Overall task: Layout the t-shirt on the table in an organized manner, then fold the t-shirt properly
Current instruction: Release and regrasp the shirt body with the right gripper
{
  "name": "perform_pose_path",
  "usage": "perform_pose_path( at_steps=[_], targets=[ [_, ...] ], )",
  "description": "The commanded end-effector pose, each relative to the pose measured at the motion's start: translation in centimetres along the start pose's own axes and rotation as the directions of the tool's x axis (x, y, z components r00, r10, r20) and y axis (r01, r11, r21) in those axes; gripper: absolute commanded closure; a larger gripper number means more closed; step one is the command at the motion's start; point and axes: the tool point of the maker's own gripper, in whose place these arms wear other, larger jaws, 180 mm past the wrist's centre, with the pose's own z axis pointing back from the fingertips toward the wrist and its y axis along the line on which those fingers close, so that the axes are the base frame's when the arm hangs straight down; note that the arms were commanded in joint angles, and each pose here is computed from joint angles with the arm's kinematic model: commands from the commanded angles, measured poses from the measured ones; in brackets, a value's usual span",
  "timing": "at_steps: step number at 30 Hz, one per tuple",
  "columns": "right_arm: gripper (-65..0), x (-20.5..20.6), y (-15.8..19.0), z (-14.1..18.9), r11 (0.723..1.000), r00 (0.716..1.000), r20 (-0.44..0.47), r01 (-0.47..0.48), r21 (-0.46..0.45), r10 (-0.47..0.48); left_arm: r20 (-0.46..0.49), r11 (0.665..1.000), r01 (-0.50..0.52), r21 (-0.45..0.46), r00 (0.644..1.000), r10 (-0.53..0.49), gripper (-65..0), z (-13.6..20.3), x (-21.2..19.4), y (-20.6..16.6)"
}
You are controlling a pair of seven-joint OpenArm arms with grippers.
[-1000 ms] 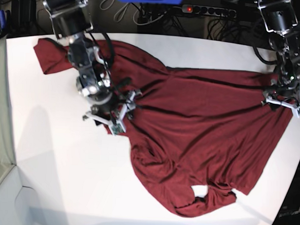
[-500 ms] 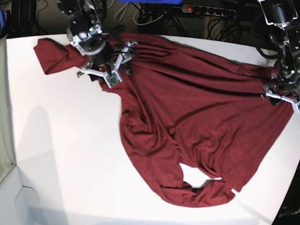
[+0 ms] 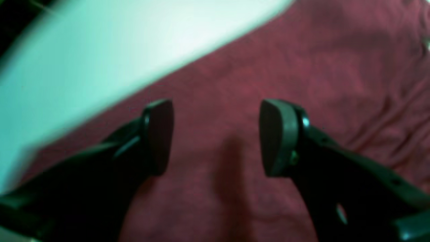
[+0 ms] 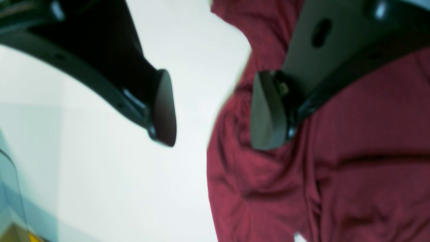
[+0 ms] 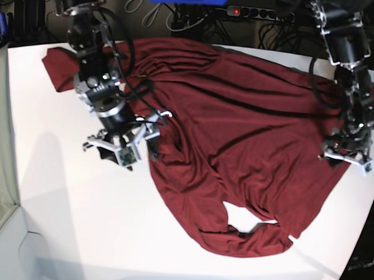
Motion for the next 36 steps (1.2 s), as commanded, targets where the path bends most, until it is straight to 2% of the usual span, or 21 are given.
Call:
perform_pose_path(
  at_steps=[1,6,9,17,25,33,36],
  targets=[
    [-32.2,1.5,1.1,-0.1,1.0,0.999,0.043,0.013,0.021,-0.014,0.052,1.0,0.008,0.017,0.999,-0.009,-38.9,0.0,2.1,0.7],
    [-32.2,1.3,4.5,-1.5,0.995,0.999,0.009,0.043,0.088,-0.044,0.031,1.0,0.006,0.019,1.0,-0.006,-38.9,-0.3,1.3,0.8],
    [-32.2,-0.2,5.6,-2.7,0.992,0.997,-0.042,0.067,0.108,-0.063,0.031,1.0,0.004,0.025,1.0,-0.005,-38.9,-0.3,1.4,1.1],
    [-32.2,-2.2,5.1,-6.2,0.992,0.991,-0.127,0.06,0.108,-0.047,0.016,0.999,0.01,0.033,1.0,-0.011,-38.9,-0.1,0.5,1.6],
    [-31.1,-3.9,4.4,-7.6,0.994,0.983,-0.184,0.05,0.101,-0.031,0.001,0.999,0.012,0.035,1.0,-0.012,-38.9,0.0,-0.3,1.7],
    [-17.0,-4.4,4.3,-7.6,0.994,0.98,-0.195,0.05,0.099,-0.029,-0.005,0.999,0.013,0.036,1.0,-0.013,-38.9,0.0,-0.6,1.8],
    [-12.3,-4.9,3.2,-7.4,0.996,0.979,-0.203,0.029,0.086,-0.011,-0.005,0.999,0.012,0.035,1.0,-0.012,-38.9,0.0,-0.7,1.7]
  ],
)
